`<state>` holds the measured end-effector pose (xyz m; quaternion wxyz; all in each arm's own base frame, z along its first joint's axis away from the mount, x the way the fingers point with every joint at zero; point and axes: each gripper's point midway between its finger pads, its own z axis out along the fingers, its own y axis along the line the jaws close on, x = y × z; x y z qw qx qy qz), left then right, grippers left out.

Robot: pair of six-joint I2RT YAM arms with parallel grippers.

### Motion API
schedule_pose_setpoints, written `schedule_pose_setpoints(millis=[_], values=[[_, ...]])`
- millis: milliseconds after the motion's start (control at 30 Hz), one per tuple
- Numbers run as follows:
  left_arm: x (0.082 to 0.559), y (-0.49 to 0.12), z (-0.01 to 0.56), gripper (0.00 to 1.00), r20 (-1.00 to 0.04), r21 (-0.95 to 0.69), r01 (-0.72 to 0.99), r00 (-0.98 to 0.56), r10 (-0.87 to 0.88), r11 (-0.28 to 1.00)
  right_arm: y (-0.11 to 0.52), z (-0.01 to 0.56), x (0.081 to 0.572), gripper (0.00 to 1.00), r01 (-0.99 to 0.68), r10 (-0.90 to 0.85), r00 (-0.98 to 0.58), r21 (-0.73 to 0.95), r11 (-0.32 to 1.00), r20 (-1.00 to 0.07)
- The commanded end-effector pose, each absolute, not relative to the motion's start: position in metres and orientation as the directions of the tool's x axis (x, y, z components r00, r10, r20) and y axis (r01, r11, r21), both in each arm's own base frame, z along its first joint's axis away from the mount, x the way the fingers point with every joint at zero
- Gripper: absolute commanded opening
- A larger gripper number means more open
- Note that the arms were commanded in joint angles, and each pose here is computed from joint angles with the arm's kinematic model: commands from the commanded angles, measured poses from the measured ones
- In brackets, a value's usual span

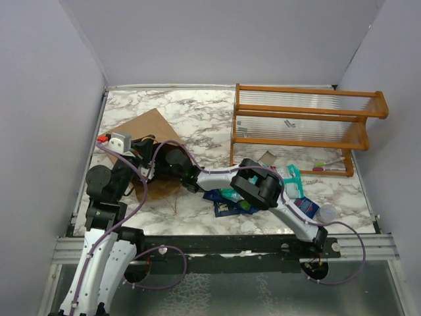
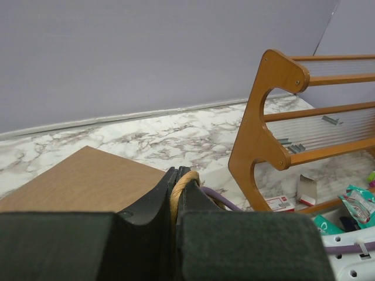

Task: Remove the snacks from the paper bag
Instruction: Take out the snack from the paper bag.

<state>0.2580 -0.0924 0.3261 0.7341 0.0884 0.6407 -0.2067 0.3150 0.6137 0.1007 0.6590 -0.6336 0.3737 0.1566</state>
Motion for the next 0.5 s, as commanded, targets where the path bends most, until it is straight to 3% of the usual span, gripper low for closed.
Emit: schedule_pose_setpoints(millis=[0,267,467], values=[[0.256,-0.092,0.337,0.00,-0.970,-0.123,0.425,0.140,-0.199,0.897,0.598,0.080,0.321,0.63,-0.716,-0.360,0.593,-0.676,0.172,-0.720],[0.256,-0.093,0.335,0.00,-0.969,-0.128,0.430,0.135,-0.204,0.894,0.562,0.077,0.315,0.62,-0.712,-0.483,0.572,-0.693,0.109,-0.663],[0.251,-0.104,0.339,0.00,-0.965,-0.120,0.490,0.145,-0.217,0.863,0.571,0.080,0.310,0.64,-0.756,-0.472,0.501,-0.633,0.170,-0.725]])
